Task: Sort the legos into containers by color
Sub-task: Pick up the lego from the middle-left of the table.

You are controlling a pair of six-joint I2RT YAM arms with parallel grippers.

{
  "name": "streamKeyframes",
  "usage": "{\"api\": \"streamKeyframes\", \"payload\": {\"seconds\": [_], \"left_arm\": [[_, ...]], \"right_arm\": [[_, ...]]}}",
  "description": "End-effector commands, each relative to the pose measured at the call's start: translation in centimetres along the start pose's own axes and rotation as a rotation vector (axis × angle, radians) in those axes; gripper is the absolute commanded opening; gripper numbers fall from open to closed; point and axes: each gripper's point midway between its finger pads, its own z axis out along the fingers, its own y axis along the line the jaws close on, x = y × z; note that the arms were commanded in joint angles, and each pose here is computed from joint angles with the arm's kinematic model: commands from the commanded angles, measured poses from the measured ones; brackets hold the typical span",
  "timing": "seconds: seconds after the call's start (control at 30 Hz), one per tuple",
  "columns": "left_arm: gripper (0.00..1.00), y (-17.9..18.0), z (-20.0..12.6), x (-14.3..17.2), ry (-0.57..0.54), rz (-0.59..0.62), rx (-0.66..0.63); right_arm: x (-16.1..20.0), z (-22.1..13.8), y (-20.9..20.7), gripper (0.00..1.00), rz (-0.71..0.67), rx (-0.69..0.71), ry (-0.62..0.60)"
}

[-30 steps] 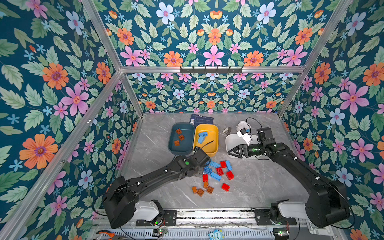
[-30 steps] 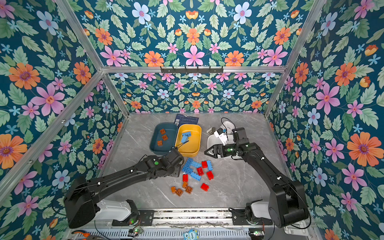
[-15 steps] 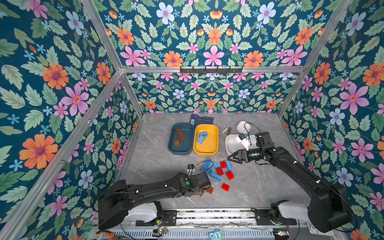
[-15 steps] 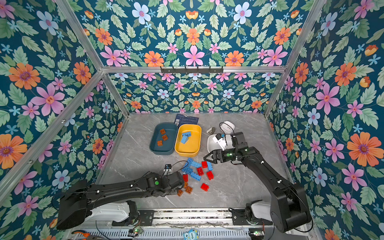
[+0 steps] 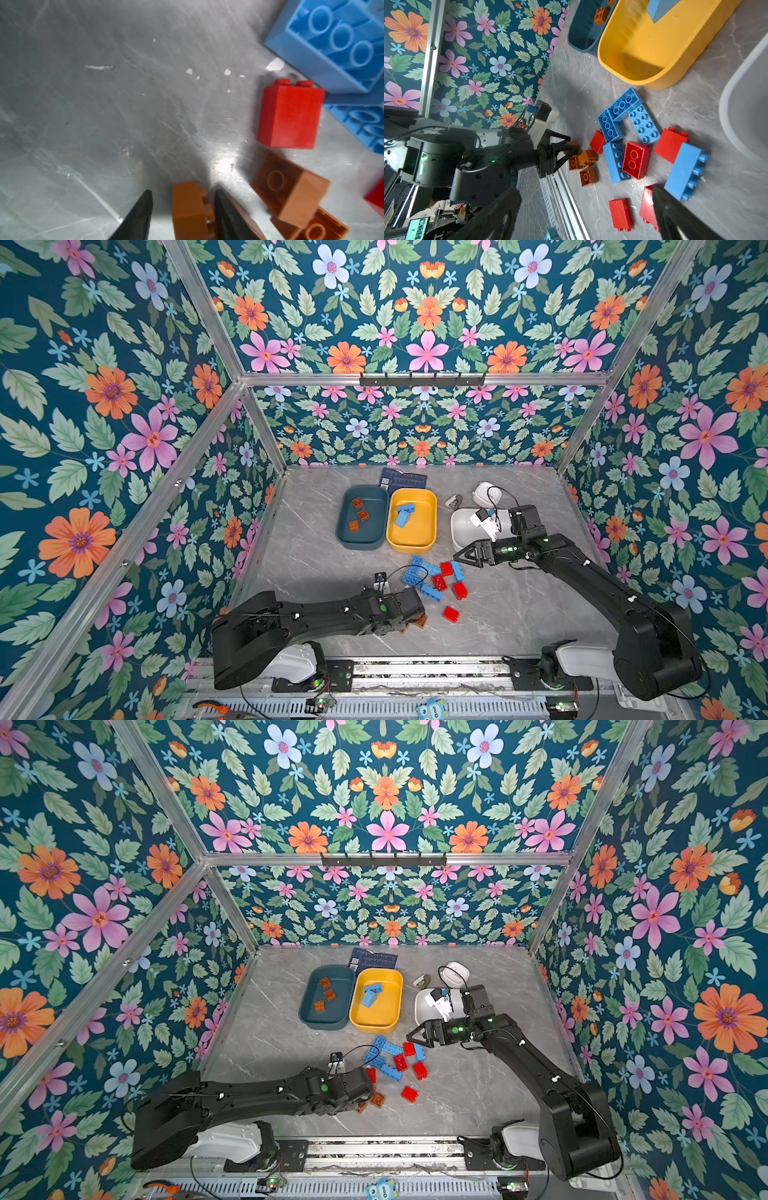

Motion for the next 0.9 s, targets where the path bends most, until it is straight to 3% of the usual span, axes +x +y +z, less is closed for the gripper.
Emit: {"api": "streamKeyframes", "payload": {"seconds": [0.0,0.23,0.47,0.6,0.87], "left_arm": [[0.43,0.6,0.1,0.2,0.006,-0.003,-0.017],[0.19,0.9,-0.5,-0.1,-0.001,0.024,-0.041],[0.15,0.5,-2.6,-3.3,-0.052,0.096,-0.057],[0.15,0.5,-4.6,-8.2,-0.102,0.147,-0.056],[0.16,2.1,-7.1,-22.4,-0.252,0.224,-0.097]], "right_arm": [[-0.3,0.0,0.3,0.99,-0.015,-0.015,-0.004],[-0.3,0.2,0.0,0.99,-0.011,-0.012,-0.002],[-0.8,0.1,0.2,0.99,-0.018,-0.015,-0.007],[-1.6,0.0,0.7,0.99,-0.028,-0.028,-0.023],[-2.9,-0.2,1.7,0.99,-0.042,-0.062,-0.059]]}}
